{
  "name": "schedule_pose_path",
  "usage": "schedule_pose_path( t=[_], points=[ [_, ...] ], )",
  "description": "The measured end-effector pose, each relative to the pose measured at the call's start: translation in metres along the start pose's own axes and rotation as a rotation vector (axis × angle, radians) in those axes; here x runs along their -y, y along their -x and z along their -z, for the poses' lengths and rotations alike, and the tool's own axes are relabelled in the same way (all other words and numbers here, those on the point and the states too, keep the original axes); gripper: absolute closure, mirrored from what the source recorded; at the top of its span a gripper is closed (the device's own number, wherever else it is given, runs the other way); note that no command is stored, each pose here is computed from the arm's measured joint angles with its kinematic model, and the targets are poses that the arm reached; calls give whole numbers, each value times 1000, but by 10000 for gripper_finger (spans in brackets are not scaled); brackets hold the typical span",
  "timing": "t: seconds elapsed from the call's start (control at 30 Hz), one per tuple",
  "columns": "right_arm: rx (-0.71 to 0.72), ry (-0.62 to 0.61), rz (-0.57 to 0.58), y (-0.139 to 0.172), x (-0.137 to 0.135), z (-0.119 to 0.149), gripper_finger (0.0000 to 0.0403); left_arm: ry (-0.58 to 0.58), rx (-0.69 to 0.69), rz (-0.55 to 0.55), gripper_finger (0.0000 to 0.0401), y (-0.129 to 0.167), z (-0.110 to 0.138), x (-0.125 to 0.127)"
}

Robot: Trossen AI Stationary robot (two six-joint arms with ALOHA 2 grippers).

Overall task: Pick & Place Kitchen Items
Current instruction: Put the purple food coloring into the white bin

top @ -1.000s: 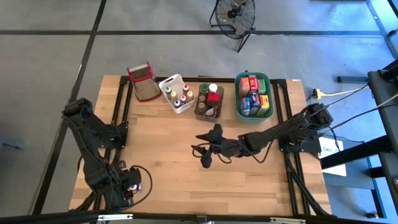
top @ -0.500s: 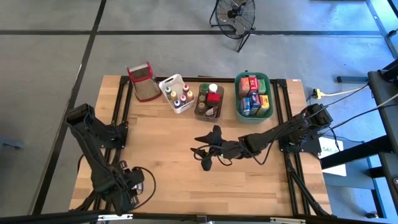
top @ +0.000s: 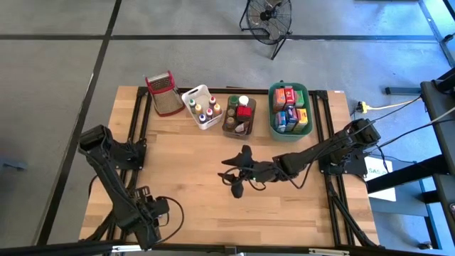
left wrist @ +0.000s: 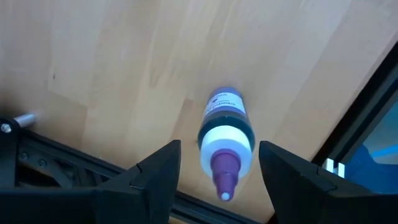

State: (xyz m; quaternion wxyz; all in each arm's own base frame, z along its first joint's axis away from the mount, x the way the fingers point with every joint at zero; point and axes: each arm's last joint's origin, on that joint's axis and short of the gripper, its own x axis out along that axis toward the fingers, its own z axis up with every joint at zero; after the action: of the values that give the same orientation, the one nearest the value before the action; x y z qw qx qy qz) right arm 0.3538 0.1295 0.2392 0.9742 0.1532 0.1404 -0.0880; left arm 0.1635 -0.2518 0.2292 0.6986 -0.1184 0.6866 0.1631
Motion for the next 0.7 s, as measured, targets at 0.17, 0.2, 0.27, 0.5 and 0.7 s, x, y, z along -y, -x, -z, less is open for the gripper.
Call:
schedule_pose_path(
  t=[0.17,0.2,0.27,0.5,0.7],
  points=[
    [0,1,-2,0,0,0,161,0,1,5,189,-1,0,1],
    [0,1,-2,0,0,0,161,0,2,6,189,-1,0,1],
    [-1,1,-2,0,0,0,161,0,6,6,189,-1,0,1],
    [-4,2,-3,-1,-1,1,161,-1,9,17,189,-9,0,1],
    [-5,3,-2,-1,0,2,161,-13,-5,4,189,-27,2,-3]
  ],
)
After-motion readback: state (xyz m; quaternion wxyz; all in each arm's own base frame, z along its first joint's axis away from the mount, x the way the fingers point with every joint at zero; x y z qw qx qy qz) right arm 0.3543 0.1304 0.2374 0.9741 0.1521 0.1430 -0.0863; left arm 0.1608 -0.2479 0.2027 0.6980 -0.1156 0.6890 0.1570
